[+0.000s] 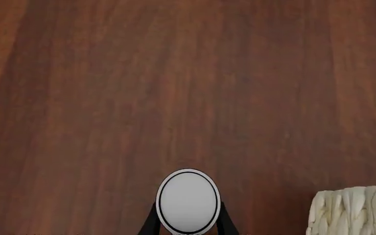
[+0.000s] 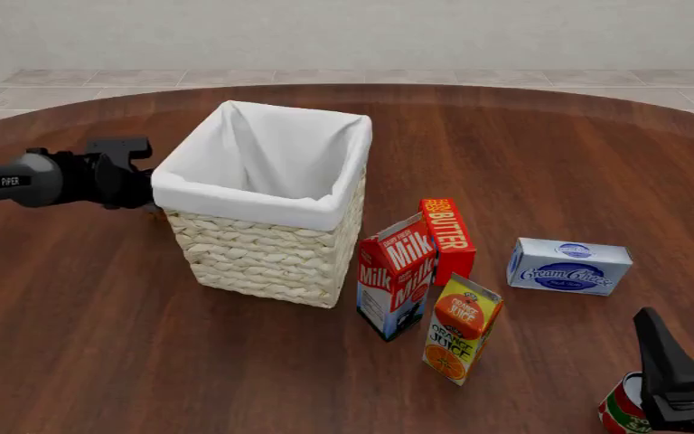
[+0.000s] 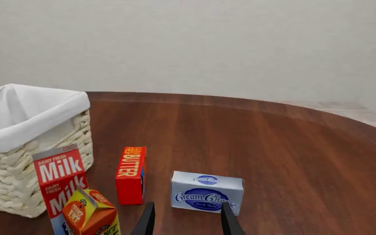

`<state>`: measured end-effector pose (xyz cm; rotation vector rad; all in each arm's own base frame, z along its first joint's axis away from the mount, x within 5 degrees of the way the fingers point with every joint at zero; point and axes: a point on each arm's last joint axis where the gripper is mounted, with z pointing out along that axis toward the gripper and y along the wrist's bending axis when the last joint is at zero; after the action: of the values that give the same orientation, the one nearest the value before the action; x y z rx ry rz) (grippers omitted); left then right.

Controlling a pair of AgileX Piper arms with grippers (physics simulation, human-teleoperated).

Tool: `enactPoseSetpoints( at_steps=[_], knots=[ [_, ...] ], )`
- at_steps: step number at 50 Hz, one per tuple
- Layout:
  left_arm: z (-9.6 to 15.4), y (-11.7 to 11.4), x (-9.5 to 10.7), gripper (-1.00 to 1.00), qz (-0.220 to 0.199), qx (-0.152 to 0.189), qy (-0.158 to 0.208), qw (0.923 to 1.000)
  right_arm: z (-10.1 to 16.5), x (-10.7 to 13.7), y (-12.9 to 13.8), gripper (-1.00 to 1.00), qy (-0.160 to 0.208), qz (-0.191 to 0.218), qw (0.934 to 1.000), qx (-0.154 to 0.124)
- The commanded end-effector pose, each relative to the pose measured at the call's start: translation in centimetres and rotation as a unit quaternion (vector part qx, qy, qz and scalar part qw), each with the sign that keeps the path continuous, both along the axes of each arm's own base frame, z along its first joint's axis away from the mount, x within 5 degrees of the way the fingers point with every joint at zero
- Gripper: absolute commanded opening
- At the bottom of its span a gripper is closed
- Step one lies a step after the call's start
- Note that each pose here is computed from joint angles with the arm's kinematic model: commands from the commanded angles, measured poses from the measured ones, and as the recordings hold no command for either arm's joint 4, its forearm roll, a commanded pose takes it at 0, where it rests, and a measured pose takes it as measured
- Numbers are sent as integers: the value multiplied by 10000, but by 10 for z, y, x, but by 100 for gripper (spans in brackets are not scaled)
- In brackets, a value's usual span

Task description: Pick up the alphabet soup and the tomato sauce, and put them in the basket.

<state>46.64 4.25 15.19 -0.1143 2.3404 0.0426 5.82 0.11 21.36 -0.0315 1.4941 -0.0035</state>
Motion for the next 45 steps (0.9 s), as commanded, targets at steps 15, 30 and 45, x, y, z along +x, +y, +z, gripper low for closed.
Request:
enactPoseSetpoints(
  at_steps=[15, 30, 45],
  knots=[
    [57, -6, -8, -100, -157, 149, -445, 9988, 0, -1, 0, 100, -2, 14, 10000, -39],
    [92, -6, -13, -100, -195, 224, -722, 9969, 0, -1, 0, 100, -7, -37, 10000, -27],
    [118, 0, -19, -100, -173, 315, -928, 9950, 0, -1, 0, 100, -16, -42, 10000, -5]
  ],
)
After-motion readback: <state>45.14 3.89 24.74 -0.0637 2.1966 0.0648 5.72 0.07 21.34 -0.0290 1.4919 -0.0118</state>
